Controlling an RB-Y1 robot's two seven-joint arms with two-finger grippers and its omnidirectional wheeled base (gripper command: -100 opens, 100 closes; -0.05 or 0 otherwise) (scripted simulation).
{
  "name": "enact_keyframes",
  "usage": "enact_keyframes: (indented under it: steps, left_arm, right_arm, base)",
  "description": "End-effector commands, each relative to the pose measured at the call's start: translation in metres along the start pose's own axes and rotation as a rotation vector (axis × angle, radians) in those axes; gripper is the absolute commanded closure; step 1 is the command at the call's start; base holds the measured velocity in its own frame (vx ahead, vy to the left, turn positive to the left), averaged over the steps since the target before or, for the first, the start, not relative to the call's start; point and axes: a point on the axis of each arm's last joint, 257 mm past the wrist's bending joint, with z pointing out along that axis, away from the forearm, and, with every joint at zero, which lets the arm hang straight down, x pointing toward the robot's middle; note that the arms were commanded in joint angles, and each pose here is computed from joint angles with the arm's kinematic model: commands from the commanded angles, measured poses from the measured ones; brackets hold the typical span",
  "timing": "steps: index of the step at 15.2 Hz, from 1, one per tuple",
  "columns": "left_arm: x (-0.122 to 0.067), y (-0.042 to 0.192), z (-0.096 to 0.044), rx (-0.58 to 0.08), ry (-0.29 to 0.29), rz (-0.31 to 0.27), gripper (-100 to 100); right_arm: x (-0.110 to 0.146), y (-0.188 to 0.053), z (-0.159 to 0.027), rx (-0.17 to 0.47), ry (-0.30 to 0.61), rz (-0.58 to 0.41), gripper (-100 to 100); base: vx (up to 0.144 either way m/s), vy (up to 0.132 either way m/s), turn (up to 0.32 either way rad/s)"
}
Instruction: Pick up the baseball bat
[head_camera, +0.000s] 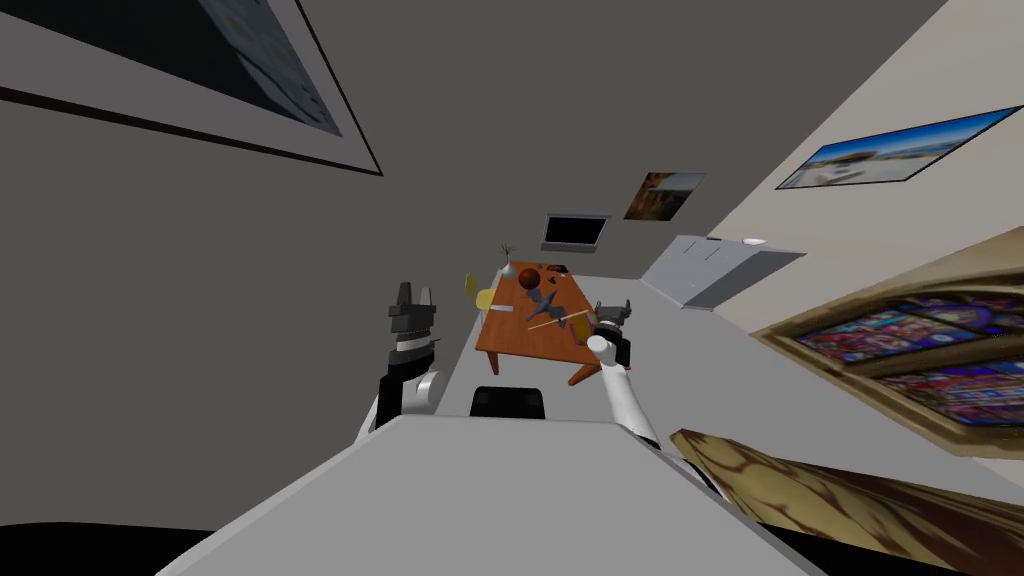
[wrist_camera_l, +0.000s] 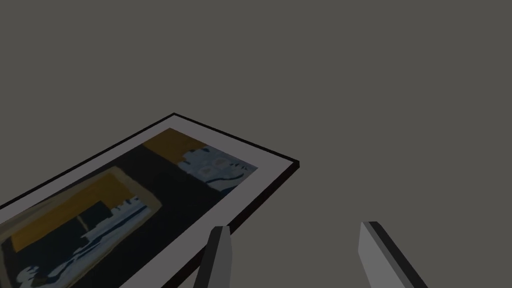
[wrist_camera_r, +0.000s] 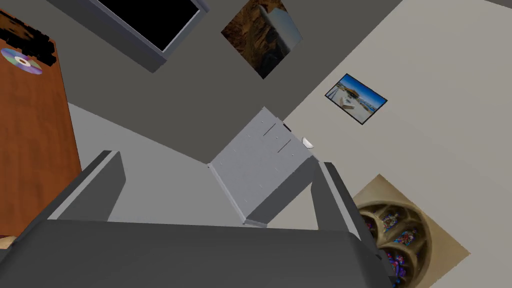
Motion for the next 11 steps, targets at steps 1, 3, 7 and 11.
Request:
enact_keyframes:
  steps: [1, 3, 7, 11]
  left_arm:
    - [0.000, 0.000, 0.000, 0.000, 0.000, 0.000, 0]
    - [0.000, 0.000, 0.000, 0.000, 0.000, 0.000, 0]
    - [0.000, 0.000, 0.000, 0.000, 0.000, 0.000, 0]
    - [0.000, 0.000, 0.000, 0.000, 0.000, 0.000, 0]
  right_arm:
    - [-0.005, -0.007, 0.011, 0.007, -0.034, 0.080, -100]
    - [-0.021, -0.014, 0.007, 0.020, -0.074, 0.111, -100]
    - [-0.036, -0.027, 0.012, 0.033, -0.133, 0.205, -100]
    - [-0.050, -0.040, 0.015, 0.045, -0.190, 0.296, -100]
  base:
    - [-0.002, 0.073, 0.052]
    - [-0.001, 0.070, 0.035]
    - [-0.003, 0.039, 0.027]
    - [-0.002, 0.045, 0.026]
